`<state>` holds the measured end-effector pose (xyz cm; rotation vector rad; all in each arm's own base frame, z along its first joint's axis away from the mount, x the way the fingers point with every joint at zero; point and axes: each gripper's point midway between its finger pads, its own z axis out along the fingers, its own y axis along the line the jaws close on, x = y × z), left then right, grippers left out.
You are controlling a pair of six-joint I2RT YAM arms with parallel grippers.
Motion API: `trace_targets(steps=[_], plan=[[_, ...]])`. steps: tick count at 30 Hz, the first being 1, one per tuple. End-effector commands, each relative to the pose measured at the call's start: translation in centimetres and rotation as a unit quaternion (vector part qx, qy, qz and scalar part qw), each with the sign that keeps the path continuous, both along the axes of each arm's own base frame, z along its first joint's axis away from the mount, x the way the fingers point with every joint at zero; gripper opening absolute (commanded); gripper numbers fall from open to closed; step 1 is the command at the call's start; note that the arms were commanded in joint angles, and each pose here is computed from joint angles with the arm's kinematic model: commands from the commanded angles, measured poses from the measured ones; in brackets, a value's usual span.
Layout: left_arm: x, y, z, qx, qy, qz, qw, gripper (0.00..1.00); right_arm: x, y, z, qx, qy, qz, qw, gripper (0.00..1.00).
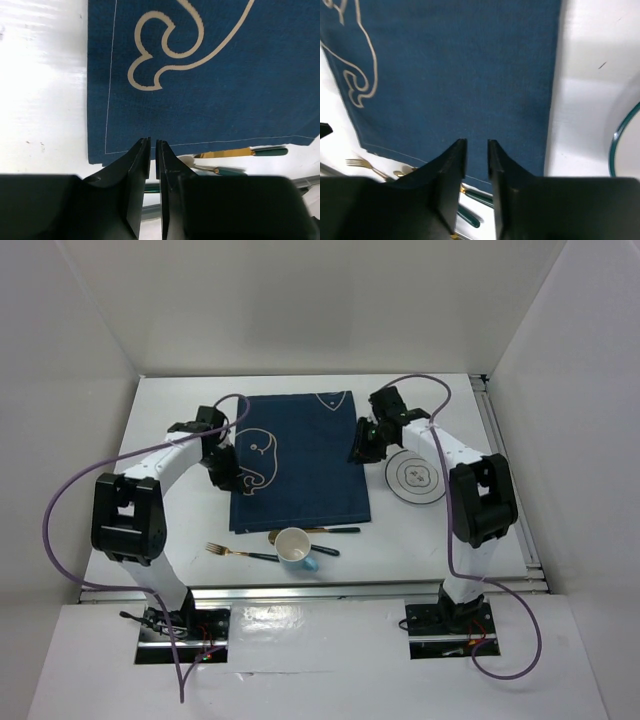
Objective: Set the dinner table for one person
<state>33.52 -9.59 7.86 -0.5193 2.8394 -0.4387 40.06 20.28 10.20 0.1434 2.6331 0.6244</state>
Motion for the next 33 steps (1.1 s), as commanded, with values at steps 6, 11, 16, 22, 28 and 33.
trace_targets(steps=[6, 11, 16, 22, 28, 33], plan=[[0.9, -1.0, -4.6, 0.008, 0.032, 0.001, 0.999, 0.24, -3.5, -0.6, -4.8, -0.055, 0.046, 0.015, 0.997, 0.31], [2.4, -0.9, -7.2, 0.024, 0.077, 0.009, 0.997, 0.24, -4.5, -1.0, -7.1, -0.064, 0.070, 0.016, 0.995, 0.29], [5.8, -0.9, -8.8, 0.049, 0.089, -0.001, 0.995, 0.20, -5.0, -1.0, -9.0, -0.076, 0.088, 0.019, 0.993, 0.28], [11.9, -2.3, -8.0, 0.033, 0.058, -0.007, 0.998, 0.20, -5.5, -1.2, -10.8, -0.087, 0.110, 0.019, 0.990, 0.22], [16.2, -3.3, -6.1, 0.018, 0.020, -0.009, 1.000, 0.25, -10.2, 4.0, -12.0, -0.029, 0.153, 0.073, 0.985, 0.19], [19.3, -3.4, 0.6, 0.017, -0.067, -0.021, 0.997, 0.34, -11.4, 11.5, -11.7, 0.020, 0.156, 0.153, 0.976, 0.18]])
